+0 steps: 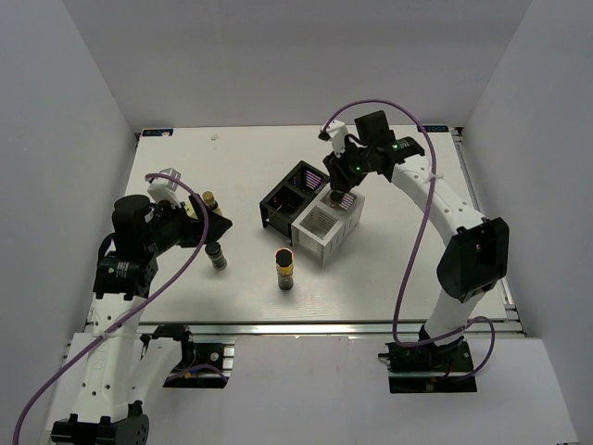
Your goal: Organize the condiment bottles
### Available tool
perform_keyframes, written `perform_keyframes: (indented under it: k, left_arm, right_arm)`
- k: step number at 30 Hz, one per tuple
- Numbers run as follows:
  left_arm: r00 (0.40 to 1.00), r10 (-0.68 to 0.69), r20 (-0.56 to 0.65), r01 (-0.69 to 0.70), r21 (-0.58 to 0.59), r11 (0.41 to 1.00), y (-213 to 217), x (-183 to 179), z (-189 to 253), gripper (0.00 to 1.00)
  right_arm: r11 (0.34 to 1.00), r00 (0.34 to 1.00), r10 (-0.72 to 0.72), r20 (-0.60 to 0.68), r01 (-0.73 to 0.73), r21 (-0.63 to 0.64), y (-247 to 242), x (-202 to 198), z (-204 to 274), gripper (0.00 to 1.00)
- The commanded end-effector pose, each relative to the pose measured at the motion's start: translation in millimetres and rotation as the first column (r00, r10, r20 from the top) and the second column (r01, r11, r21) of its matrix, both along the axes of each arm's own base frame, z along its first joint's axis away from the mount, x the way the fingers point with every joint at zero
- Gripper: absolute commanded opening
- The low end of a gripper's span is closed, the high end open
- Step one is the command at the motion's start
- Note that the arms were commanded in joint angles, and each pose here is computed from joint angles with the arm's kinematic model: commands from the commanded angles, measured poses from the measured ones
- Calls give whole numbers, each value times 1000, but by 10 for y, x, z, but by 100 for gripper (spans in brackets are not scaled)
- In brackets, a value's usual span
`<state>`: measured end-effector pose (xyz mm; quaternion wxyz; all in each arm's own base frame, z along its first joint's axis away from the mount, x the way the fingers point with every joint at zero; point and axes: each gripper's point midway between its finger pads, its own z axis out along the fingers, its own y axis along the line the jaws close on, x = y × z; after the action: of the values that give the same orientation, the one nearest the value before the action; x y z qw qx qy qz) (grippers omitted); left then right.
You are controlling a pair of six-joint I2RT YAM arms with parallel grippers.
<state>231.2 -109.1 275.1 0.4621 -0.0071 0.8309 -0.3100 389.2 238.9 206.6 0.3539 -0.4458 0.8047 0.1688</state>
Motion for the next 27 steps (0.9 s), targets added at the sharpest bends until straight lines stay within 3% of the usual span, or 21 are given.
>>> perform_keyframes:
  k: [1, 9, 16, 27]
  left_arm:
    - [1000, 7, -9, -6, 14, 1000, 25, -9, -48, 87]
    - [1000, 5, -19, -5, 14, 1000, 23, -17, -91, 87]
    - [1000, 8, -22, -7, 13, 1000, 25, -27, -93, 87]
    - [1000, 12, -24, -11, 12, 1000, 30, -45, -84, 87]
  right_arm:
    - [1000, 997, 2, 78, -1, -12, 60, 134, 136, 0]
    - [999, 997, 5, 77, -1, -52, 70, 205, -59, 0]
    - [998, 996, 9, 84, -3, -64, 96, 245, -146, 24]
    - [997, 996, 0, 88, 6, -74, 82, 259, -277, 37]
